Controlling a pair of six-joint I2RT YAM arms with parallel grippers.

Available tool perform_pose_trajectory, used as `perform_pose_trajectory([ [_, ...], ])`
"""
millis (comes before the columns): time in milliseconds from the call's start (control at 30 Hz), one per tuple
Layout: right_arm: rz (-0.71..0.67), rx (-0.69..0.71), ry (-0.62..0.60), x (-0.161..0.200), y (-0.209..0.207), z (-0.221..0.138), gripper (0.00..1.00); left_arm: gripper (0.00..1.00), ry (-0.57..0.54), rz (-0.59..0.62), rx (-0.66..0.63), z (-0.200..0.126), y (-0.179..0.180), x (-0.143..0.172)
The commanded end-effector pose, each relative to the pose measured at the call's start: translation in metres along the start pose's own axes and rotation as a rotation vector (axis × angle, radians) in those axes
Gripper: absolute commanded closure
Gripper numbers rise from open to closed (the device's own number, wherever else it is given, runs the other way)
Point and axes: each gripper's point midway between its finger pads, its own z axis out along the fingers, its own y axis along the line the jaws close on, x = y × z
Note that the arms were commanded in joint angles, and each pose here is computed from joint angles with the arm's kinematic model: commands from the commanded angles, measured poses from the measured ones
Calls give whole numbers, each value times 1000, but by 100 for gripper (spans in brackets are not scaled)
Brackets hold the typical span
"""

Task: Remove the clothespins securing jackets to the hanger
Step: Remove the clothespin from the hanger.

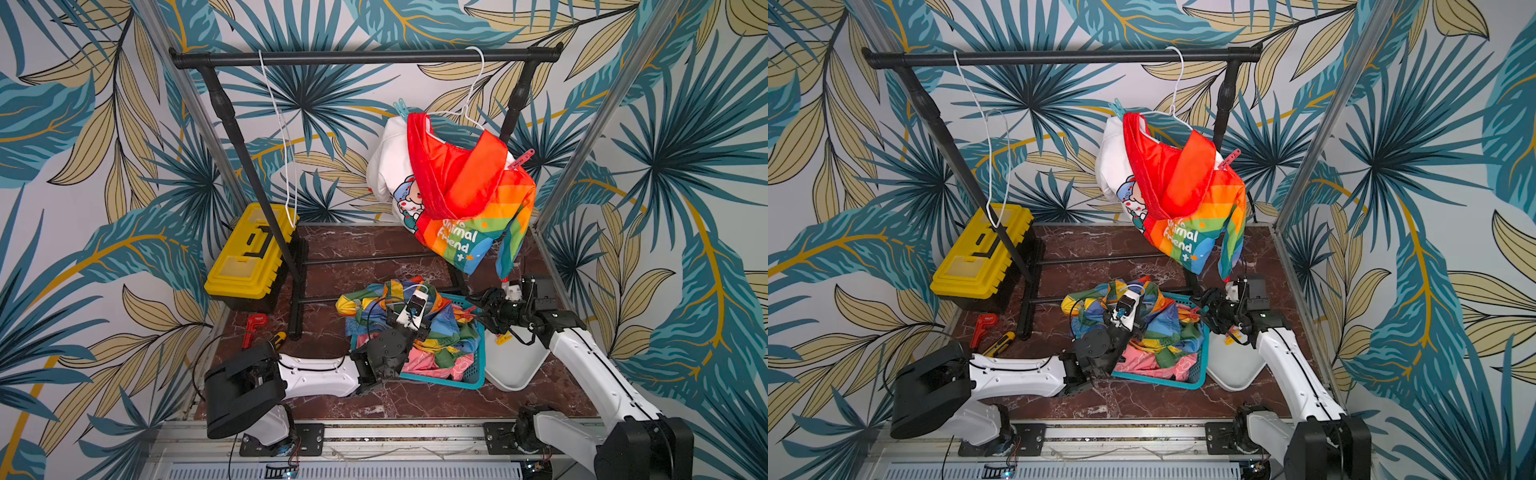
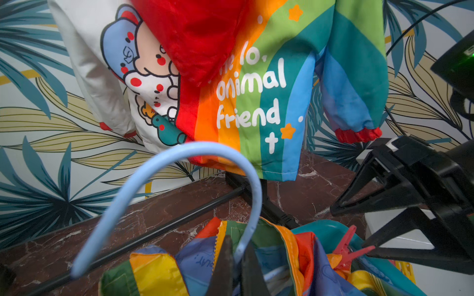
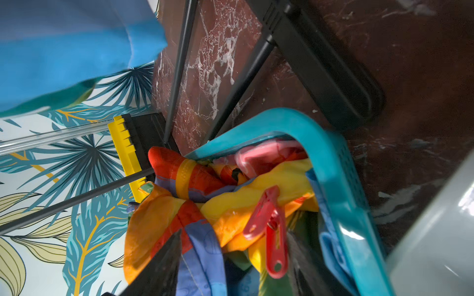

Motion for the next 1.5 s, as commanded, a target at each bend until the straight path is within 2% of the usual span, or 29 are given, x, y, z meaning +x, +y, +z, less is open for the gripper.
perform_pose_trajectory([
  [0,5,-27,9,-2,9,0,35,100,-66,-18,41,3,-10,-25],
  [267,12,-24,7,-2,8,0,35,100,-105,-32,-16,11,20,-42],
  [567,54,-22,14,-2,2,5,40,100,-72,8,61,-7,-8,-3],
  [800,135,26,38,9,-21,8,42,100,-26,39,81,-25,-22,25],
  [1133,215,26,40,16,-36,12,46,100,-14,56,97,-35,-28,34],
  [1467,254,10,37,18,-39,13,57,100,-3,74,94,-40,-28,40],
])
